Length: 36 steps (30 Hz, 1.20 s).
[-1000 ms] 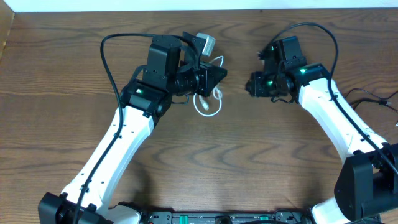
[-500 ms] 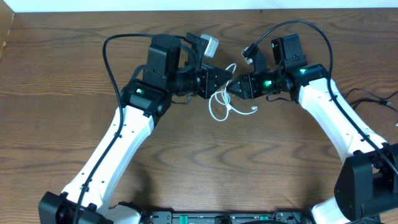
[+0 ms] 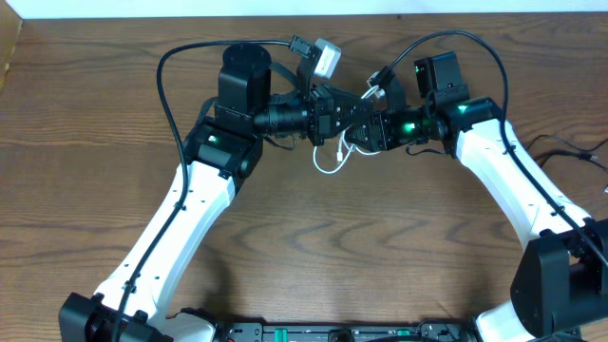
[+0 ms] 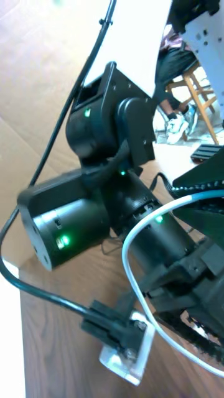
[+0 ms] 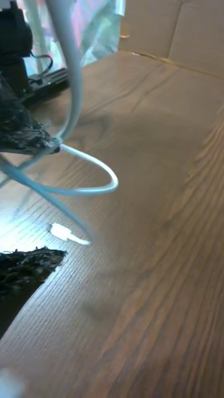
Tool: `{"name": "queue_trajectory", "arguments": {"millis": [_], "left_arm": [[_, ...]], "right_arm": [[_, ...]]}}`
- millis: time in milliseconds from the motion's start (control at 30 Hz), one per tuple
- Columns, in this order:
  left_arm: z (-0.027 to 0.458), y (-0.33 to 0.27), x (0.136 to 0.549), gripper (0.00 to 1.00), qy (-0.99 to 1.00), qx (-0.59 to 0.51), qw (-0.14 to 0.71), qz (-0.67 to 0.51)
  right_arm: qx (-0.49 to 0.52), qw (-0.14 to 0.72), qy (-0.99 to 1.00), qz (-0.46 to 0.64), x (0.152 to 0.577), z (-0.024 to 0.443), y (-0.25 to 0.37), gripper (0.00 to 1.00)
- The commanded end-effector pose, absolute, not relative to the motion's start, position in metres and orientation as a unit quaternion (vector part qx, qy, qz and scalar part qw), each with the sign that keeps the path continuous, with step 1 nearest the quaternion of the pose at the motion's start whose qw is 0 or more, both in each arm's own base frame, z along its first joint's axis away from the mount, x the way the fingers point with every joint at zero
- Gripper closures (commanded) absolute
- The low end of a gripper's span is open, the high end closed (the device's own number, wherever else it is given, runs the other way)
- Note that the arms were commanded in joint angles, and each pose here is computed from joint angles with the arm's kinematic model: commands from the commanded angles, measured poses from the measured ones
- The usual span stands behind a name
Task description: Untangle cables
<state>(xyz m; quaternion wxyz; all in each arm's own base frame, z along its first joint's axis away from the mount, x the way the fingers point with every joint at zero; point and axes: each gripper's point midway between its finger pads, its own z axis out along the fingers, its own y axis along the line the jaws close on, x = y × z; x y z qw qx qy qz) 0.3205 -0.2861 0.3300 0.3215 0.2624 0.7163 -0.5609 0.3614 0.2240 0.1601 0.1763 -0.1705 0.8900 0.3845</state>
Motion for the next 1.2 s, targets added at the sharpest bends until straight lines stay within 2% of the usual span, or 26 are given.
{"name": "queue_trajectory", "arguments": {"millis": [0, 200, 433, 767, 1167], "left_arm": [[0.342, -0.283, 0.314, 0.92, 0.704, 0.268, 0.316, -0.576], [0.355, -0.258, 0.321, 0.92, 0.701, 0.258, 0.337, -0.574], [0.370, -0.217, 0.331, 0.92, 0.698, 0.234, 0.360, -0.573], [0.377, -0.171, 0.340, 0.92, 0.700, 0.204, 0.374, -0.573], [0.375, -0.157, 0.347, 0.92, 0.708, 0.184, 0.380, -0.567]], "right_arm": [[-0.160, 0.183, 0.912, 0.330, 0.367, 0.149, 0.209, 0.56], [-0.094, 0.173, 0.966, 0.164, 0.374, 0.117, 0.153, 0.56], [-0.031, 0.178, 0.982, 0.058, 0.380, 0.108, 0.108, 0.55], [0.016, 0.171, 0.985, 0.026, 0.381, 0.106, 0.075, 0.56], [0.057, 0.164, 0.985, 0.008, 0.382, 0.104, 0.040, 0.56]]}}
